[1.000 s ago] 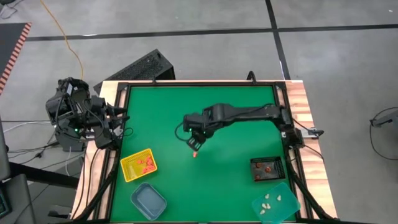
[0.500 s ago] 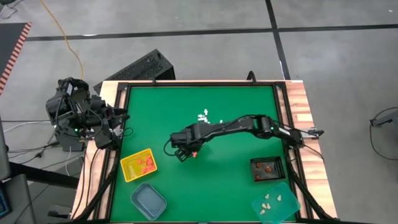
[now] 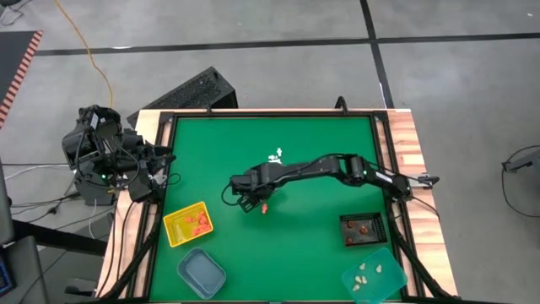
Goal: Sort Halloween decoration
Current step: Put the top orange skeleton model into the yellow bin
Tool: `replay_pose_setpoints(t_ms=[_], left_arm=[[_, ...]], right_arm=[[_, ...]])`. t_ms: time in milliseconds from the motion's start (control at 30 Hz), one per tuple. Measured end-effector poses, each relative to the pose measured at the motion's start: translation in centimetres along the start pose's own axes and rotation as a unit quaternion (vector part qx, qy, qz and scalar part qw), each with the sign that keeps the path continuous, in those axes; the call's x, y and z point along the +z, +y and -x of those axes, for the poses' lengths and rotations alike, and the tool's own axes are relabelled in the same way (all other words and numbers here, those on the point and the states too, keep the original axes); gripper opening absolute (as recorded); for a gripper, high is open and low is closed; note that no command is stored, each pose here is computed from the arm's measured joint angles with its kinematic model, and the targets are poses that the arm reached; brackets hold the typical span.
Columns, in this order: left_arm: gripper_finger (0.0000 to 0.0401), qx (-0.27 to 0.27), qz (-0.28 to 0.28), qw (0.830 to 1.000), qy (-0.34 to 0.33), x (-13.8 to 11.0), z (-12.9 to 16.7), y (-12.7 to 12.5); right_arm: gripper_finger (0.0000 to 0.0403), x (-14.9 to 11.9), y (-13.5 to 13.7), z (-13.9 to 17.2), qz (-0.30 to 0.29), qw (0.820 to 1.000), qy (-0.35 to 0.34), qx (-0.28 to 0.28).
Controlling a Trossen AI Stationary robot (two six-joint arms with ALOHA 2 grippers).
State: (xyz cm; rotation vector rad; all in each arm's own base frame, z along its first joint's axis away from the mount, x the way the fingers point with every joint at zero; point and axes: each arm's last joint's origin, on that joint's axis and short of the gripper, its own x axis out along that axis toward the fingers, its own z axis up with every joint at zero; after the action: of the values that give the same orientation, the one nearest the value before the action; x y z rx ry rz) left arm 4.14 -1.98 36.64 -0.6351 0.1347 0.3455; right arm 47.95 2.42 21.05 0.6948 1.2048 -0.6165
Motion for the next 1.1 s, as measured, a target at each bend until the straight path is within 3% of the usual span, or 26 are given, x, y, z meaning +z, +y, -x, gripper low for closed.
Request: replay_pose_setpoints(t_ms=[733,1100], left_arm=[[0.0226,0.000,0.001,1.000,-0.001,0.0,0.0,0.0],[0.0226,0.000,0.000,1.000,-0.001,0.0,0.0,0.0]], right_arm=[[0.0182,0.4,-0.2,-0.1,0.028,1.000,0.004,0.007],[0.0181,-0.6,-1.0,-2.7,0.028,0.999,0.024,-0.012]])
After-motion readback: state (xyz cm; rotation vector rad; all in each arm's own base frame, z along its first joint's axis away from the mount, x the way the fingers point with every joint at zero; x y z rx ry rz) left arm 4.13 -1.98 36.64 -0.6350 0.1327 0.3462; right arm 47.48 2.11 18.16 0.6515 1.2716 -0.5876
